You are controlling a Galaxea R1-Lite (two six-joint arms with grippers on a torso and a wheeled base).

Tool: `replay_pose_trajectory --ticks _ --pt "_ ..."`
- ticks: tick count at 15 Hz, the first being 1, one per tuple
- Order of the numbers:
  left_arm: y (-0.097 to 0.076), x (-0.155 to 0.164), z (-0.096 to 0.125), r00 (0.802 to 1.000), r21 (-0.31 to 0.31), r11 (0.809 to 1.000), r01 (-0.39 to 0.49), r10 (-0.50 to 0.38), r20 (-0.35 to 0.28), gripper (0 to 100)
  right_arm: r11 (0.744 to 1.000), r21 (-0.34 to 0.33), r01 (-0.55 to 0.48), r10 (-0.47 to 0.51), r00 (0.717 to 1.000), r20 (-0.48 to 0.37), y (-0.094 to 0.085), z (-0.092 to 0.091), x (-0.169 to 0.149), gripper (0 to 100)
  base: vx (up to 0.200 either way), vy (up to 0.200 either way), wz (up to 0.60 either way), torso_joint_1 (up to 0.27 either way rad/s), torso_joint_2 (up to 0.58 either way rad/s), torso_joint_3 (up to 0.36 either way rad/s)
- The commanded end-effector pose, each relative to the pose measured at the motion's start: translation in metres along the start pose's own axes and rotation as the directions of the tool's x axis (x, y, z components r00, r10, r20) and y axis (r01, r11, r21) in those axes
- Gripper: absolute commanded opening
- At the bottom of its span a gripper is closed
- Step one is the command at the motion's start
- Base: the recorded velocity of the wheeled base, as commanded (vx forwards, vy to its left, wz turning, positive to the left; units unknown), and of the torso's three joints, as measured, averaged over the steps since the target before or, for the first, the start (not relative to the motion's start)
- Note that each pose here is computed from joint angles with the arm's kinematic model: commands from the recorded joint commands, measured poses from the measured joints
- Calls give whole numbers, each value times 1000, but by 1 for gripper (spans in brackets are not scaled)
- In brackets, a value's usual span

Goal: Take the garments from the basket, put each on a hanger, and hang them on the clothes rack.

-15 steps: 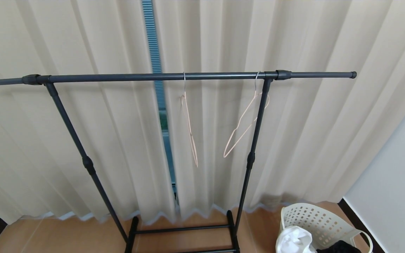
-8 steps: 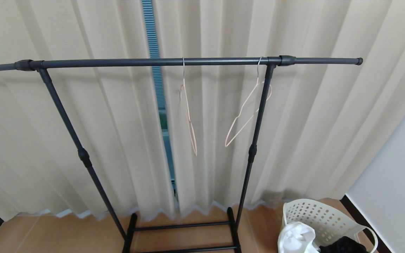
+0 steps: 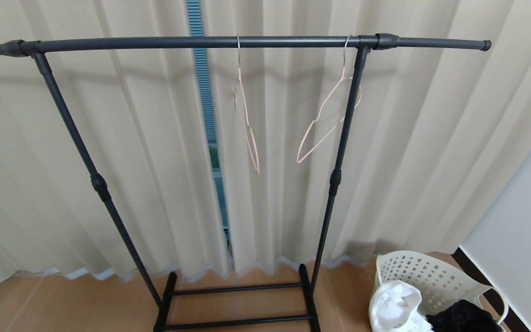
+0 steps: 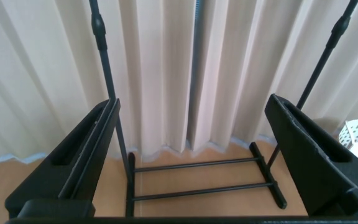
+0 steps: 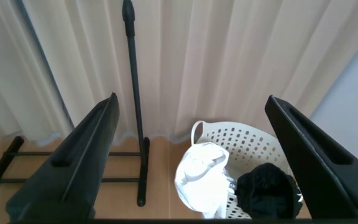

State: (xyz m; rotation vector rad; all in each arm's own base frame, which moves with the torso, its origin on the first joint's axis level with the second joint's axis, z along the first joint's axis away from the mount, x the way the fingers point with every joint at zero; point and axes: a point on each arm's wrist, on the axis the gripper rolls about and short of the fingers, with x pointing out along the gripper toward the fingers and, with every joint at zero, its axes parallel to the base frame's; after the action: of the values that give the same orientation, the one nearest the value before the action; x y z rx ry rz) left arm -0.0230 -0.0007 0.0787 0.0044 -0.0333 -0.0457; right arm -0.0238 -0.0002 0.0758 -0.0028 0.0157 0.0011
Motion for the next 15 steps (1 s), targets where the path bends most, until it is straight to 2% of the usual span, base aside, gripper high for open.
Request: replay_pose_trajectory --ticks 1,11,15 --pt "0 0 0 1000 1 1000 0 0 -1 100 1000 0 0 0 1000 -1 0 0 0 100 0 0 0 -193 520 330" --pt "0 0 0 1000 -1 1000 -1 1 -1 100 1000 0 0 0 1000 0 0 0 0 100 0 0 0 -143 487 343" --pt "0 0 0 1000 -1 1000 0 0 -1 100 1000 0 0 0 1000 -1 0 0 0 100 0 0 0 -32 148 115"
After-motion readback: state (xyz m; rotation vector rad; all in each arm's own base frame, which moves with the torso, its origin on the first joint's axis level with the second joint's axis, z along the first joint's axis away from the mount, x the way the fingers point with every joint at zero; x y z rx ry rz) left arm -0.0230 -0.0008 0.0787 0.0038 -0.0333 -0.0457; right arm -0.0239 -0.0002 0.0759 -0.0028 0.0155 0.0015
